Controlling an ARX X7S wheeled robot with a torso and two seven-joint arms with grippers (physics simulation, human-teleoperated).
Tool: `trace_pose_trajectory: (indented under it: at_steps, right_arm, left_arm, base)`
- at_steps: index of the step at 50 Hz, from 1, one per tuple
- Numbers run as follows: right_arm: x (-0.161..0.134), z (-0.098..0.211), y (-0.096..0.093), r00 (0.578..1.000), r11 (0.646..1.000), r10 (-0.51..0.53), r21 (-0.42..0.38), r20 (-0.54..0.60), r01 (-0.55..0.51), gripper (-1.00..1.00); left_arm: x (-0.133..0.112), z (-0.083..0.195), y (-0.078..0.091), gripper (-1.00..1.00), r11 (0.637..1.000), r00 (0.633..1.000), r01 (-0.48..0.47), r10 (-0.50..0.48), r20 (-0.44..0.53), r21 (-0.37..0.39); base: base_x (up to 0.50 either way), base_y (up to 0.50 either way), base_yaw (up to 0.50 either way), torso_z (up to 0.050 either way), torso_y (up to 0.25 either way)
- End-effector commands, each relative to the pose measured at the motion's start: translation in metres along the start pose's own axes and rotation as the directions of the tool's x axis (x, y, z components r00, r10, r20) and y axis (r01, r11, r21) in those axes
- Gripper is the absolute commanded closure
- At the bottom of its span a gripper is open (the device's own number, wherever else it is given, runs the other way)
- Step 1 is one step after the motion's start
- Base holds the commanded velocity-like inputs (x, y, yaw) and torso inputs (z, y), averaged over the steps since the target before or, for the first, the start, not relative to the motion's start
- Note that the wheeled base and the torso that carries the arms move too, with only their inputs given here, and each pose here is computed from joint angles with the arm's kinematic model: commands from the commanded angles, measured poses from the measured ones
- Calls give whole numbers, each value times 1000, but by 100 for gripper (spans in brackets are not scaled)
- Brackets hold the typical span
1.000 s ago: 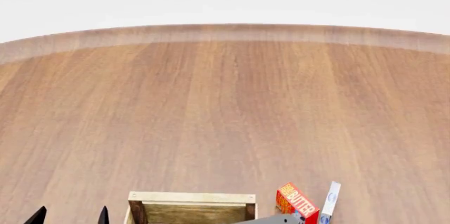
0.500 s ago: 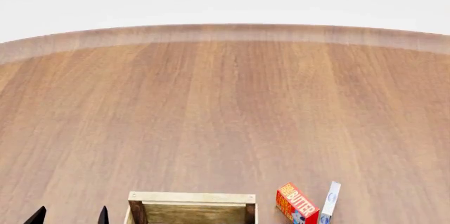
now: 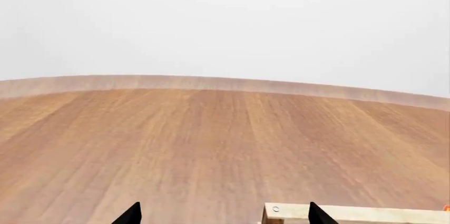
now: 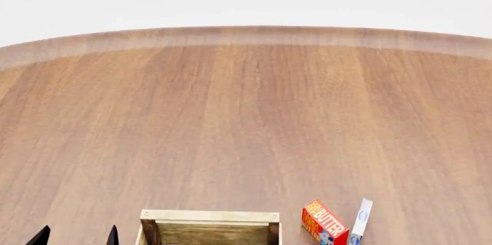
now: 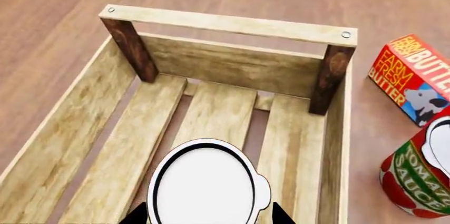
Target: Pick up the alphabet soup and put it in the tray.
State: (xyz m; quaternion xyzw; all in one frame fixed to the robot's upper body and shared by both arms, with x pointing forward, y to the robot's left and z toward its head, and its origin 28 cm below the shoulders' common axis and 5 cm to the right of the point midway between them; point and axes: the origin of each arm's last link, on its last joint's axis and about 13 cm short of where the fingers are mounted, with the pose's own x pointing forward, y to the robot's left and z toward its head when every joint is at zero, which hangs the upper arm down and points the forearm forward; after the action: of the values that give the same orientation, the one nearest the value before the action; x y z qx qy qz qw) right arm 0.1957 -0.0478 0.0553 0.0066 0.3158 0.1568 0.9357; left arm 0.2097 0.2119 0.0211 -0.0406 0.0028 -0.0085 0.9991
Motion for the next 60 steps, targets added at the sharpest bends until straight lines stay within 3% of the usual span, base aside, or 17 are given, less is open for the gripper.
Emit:
trace_pose_trajectory:
  at_steps: [1, 35, 36, 60]
  right_arm:
    - [4, -2, 0, 1000, 1000, 3, -6, 3, -3, 100]
    - [8, -5, -1, 1000, 1000, 1, 10, -4, -1, 100]
    - [8, -4, -1, 1000, 1000, 3, 10, -5, -3, -100]
    - [-10, 11, 3, 998, 1000, 9, -11, 58, -8, -100]
  left_arm:
    - [0, 0, 0, -100, 1000, 1000, 0, 0, 0, -1]
    - [0, 0, 0, -100, 1000, 1000, 0, 0, -1, 0]
    - [0, 0, 0, -100, 1000, 1000, 0, 0, -2, -1]
    - [0, 0, 0, -100, 1000, 1000, 2, -2, 0, 1]
  base:
    - [0, 0, 0, 0, 0]
    - [0, 0, 0, 0, 0]
    - [0, 0, 0, 0, 0]
    - [0, 0, 0, 0, 0]
